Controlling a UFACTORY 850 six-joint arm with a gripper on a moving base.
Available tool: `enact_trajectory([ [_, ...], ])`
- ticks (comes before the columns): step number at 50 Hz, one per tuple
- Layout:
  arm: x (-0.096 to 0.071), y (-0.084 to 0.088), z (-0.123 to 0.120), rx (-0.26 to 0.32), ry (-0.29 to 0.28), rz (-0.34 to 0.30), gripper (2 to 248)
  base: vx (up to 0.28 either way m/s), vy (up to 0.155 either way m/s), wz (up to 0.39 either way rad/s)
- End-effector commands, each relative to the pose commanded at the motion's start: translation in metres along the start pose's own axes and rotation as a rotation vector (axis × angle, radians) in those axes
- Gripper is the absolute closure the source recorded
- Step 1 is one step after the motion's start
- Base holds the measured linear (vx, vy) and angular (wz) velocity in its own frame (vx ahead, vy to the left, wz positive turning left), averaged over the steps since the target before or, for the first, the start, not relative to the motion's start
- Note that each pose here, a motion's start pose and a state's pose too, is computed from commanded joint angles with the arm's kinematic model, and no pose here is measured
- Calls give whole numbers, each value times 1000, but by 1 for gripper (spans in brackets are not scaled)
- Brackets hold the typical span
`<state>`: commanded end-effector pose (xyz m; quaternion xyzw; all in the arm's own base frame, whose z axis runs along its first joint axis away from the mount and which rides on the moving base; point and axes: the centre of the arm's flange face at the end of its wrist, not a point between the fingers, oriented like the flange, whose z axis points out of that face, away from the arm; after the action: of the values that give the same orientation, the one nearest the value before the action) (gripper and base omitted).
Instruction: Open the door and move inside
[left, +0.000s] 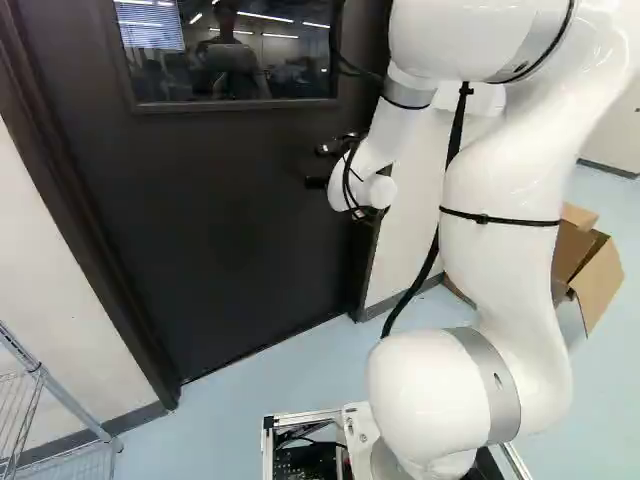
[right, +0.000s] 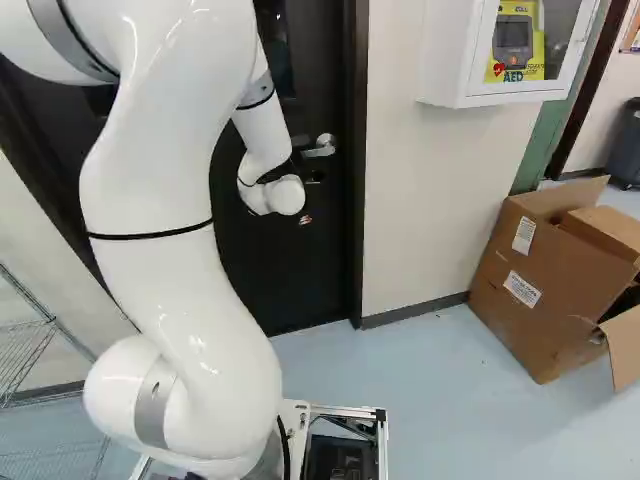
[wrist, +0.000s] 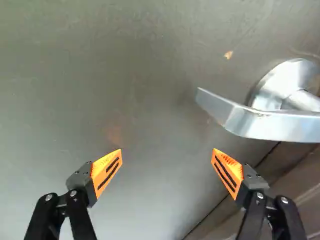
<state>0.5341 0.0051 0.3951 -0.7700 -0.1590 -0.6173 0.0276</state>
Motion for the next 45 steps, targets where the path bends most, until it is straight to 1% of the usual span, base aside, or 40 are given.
enact_trajectory([
  [14, 3, 4, 26, 35, 18, -34, 3, 0, 0, 0],
  [45, 7, 13, 88, 74, 57, -80, 3, 0, 0, 0],
])
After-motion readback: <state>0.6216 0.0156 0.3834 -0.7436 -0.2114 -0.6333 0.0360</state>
